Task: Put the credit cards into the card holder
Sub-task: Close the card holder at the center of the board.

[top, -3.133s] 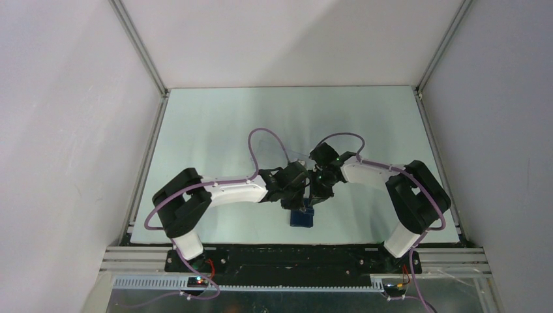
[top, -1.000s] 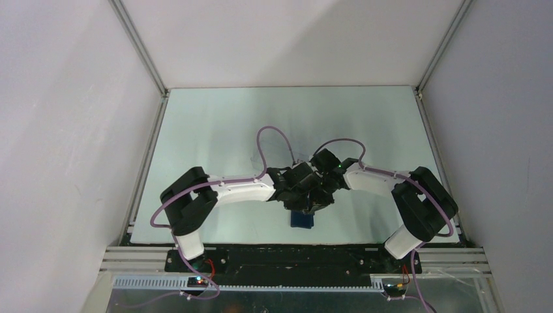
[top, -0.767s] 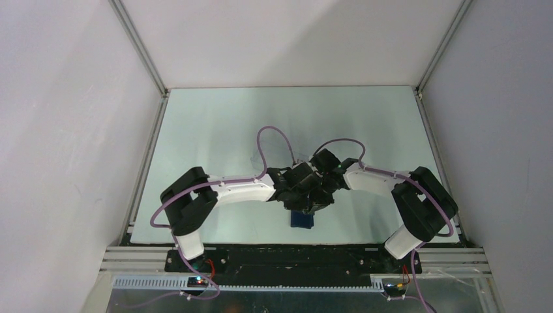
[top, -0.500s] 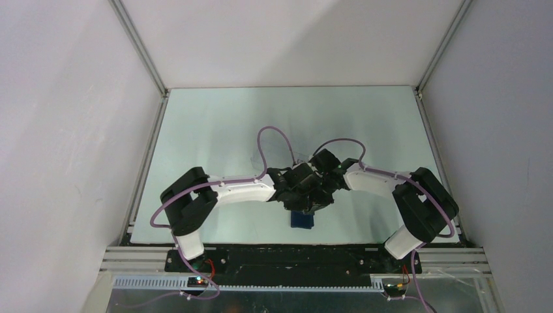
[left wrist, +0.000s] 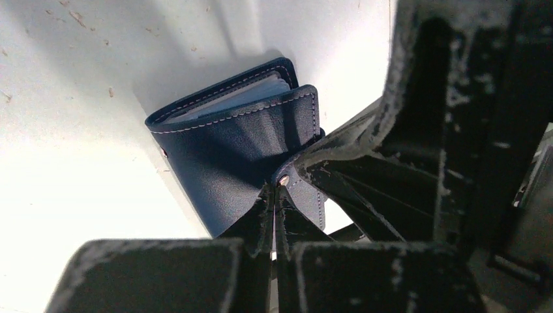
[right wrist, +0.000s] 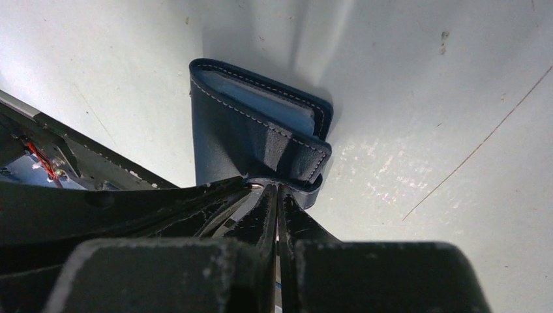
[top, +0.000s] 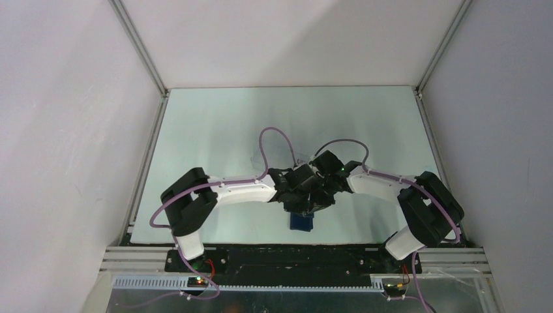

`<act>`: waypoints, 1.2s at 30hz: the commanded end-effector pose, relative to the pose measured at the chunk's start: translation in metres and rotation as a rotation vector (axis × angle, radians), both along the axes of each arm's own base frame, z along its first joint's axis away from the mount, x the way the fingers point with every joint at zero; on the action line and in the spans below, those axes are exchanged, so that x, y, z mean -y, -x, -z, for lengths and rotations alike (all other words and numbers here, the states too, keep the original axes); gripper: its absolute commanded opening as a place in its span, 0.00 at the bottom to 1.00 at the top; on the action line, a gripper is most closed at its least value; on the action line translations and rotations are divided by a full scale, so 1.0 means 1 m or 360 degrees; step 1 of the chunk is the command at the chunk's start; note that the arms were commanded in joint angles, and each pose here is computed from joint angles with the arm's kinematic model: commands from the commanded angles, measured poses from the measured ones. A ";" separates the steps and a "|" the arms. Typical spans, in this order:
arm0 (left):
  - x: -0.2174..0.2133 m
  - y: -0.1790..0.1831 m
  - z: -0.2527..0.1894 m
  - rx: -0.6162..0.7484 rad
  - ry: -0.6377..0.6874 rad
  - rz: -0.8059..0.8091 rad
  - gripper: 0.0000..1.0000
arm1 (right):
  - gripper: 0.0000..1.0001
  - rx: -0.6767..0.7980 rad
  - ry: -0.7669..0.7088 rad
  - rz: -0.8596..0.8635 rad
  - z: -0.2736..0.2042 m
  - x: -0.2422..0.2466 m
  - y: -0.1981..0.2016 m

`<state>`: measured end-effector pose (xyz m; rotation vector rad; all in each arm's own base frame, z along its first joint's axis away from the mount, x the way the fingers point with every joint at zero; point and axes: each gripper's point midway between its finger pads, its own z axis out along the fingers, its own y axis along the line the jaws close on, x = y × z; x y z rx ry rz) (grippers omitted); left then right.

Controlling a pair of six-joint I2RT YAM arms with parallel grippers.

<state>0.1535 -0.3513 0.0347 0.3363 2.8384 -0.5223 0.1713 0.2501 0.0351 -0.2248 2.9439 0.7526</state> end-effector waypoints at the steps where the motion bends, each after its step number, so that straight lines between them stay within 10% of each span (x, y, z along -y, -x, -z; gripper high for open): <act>1: 0.005 0.005 -0.012 -0.0010 0.0004 0.0031 0.00 | 0.00 0.0014 -0.0008 -0.0003 0.005 -0.003 0.000; 36: -0.014 0.014 0.021 -0.0094 -0.0213 -0.0038 0.00 | 0.00 -0.0031 -0.0063 0.0001 0.006 -0.010 0.006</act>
